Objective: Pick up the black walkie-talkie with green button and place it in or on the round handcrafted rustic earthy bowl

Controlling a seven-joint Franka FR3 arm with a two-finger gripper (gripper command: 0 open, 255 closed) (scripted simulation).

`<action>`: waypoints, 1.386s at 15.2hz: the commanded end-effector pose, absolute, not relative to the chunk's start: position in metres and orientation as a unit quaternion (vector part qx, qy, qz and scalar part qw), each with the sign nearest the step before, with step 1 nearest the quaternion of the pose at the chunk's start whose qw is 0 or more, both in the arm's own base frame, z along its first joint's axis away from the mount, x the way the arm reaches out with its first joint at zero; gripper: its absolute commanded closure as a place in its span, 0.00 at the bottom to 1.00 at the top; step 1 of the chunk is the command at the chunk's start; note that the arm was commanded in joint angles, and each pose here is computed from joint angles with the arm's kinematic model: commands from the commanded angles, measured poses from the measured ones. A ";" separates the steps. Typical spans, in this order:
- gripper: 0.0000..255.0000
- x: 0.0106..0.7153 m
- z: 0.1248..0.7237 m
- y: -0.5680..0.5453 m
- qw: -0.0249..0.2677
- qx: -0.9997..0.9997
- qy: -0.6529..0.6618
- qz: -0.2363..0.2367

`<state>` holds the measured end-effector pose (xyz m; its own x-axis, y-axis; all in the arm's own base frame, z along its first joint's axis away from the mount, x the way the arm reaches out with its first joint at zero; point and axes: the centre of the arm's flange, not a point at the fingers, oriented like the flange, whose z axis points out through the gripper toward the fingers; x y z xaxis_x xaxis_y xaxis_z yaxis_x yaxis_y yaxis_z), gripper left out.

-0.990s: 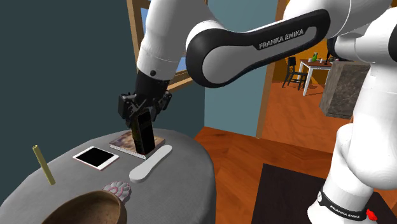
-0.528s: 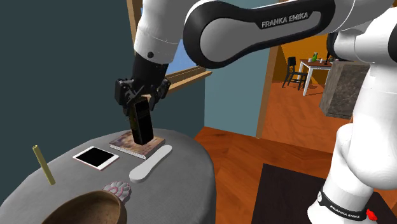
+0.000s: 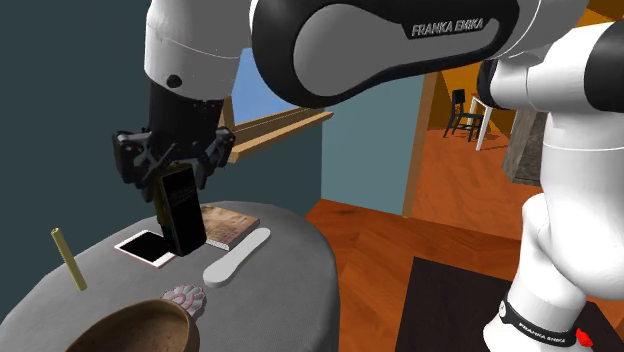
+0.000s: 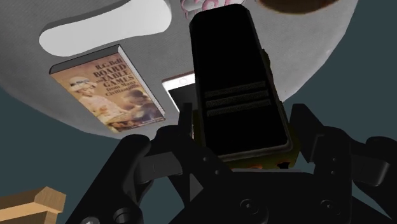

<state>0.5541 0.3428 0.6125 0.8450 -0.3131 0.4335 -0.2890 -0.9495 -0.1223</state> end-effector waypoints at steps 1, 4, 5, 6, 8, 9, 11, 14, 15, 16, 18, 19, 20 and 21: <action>1.00 0.553 0.616 0.370 0.026 -0.960 0.158 -0.231; 1.00 0.552 0.618 0.409 0.026 -0.960 0.158 -0.231; 1.00 0.552 0.619 0.423 0.026 -0.960 0.158 -0.231; 1.00 0.551 0.619 0.436 0.026 -0.960 0.158 -0.231; 1.00 0.551 0.621 0.462 0.026 -0.960 0.158 -0.231; 1.00 0.551 0.621 0.468 0.026 -0.960 0.158 -0.231; 1.00 0.551 0.611 0.469 0.026 -0.960 0.158 -0.231; 1.00 0.551 0.595 0.469 0.026 -0.960 0.158 -0.231; 1.00 0.551 0.590 0.469 0.026 -0.960 0.158 -0.231; 1.00 0.551 0.584 0.469 0.026 -0.960 0.158 -0.231; 1.00 0.551 0.574 0.469 0.026 -0.960 0.158 -0.231; 1.00 0.551 0.568 0.469 0.026 -0.960 0.158 -0.231; 1.00 0.551 0.563 0.469 0.026 -0.960 0.158 -0.231; 1.00 0.551 0.558 0.469 0.026 -0.960 0.158 -0.231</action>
